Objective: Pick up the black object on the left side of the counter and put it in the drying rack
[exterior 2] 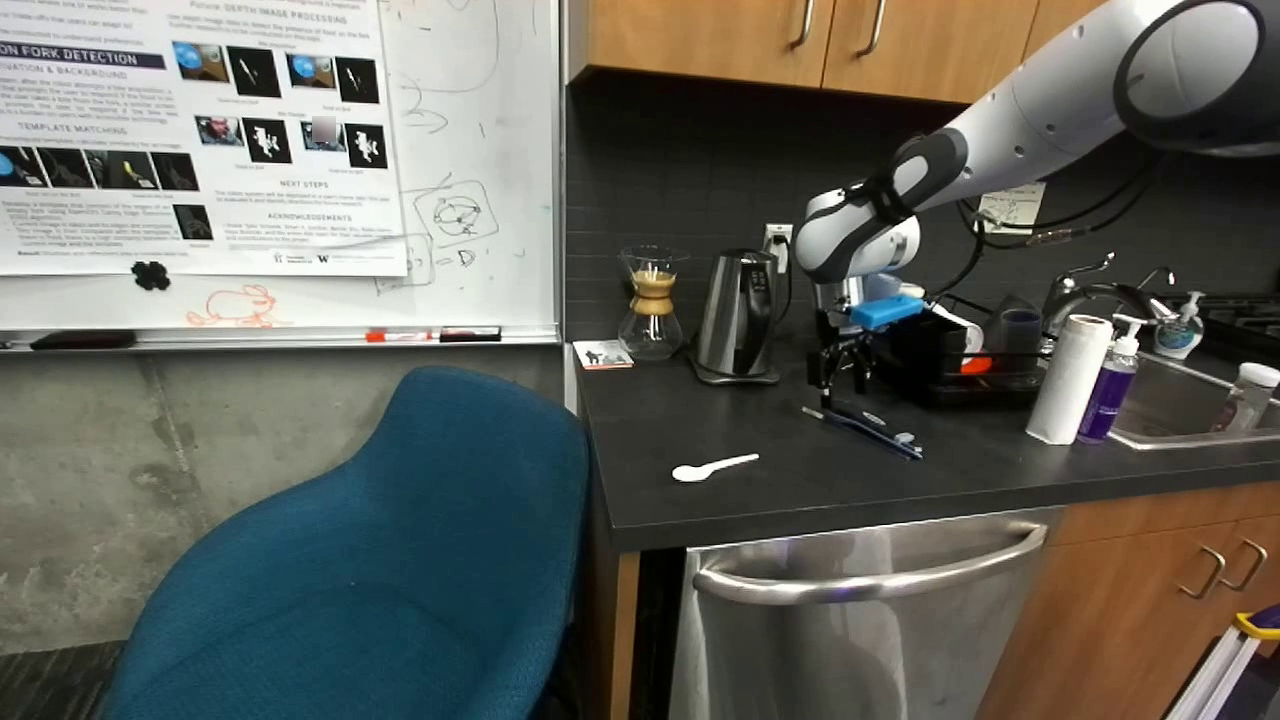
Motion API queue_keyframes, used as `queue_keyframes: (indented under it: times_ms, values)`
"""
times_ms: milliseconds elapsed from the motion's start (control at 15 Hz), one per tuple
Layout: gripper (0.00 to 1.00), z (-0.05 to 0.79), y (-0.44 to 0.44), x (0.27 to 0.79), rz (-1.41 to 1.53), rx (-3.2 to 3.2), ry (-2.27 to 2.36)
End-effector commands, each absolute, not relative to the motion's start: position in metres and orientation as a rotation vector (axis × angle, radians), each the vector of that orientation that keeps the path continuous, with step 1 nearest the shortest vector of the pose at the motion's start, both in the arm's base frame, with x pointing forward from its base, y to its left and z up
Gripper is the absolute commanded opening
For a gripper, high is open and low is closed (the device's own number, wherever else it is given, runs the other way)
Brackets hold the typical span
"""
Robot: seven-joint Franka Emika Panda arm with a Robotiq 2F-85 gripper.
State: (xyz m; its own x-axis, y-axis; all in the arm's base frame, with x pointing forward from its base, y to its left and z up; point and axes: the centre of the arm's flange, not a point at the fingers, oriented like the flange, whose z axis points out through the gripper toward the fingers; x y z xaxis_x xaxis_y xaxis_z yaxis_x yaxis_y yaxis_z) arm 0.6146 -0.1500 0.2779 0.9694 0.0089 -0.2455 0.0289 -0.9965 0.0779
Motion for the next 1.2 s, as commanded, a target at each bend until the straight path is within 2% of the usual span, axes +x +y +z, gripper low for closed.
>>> queue_keyframes:
  times_ms: [0,400,467,600,933,1000,1133]
  values:
    - [1.00,0.277,-0.159,0.623,-0.381,3.063,0.029]
    - [1.00,0.272,-0.163,0.624,-0.392,3.067,0.019]
    - [0.77,0.271,-0.163,0.625,-0.392,3.066,0.018]
    - [0.69,0.270,-0.163,0.625,-0.393,3.066,0.016]
    - [0.28,0.272,-0.162,0.621,-0.396,3.071,0.007]
    - [0.23,0.274,-0.162,0.620,-0.390,3.072,0.005]
    - [0.21,0.283,-0.159,0.615,-0.373,3.074,0.005]
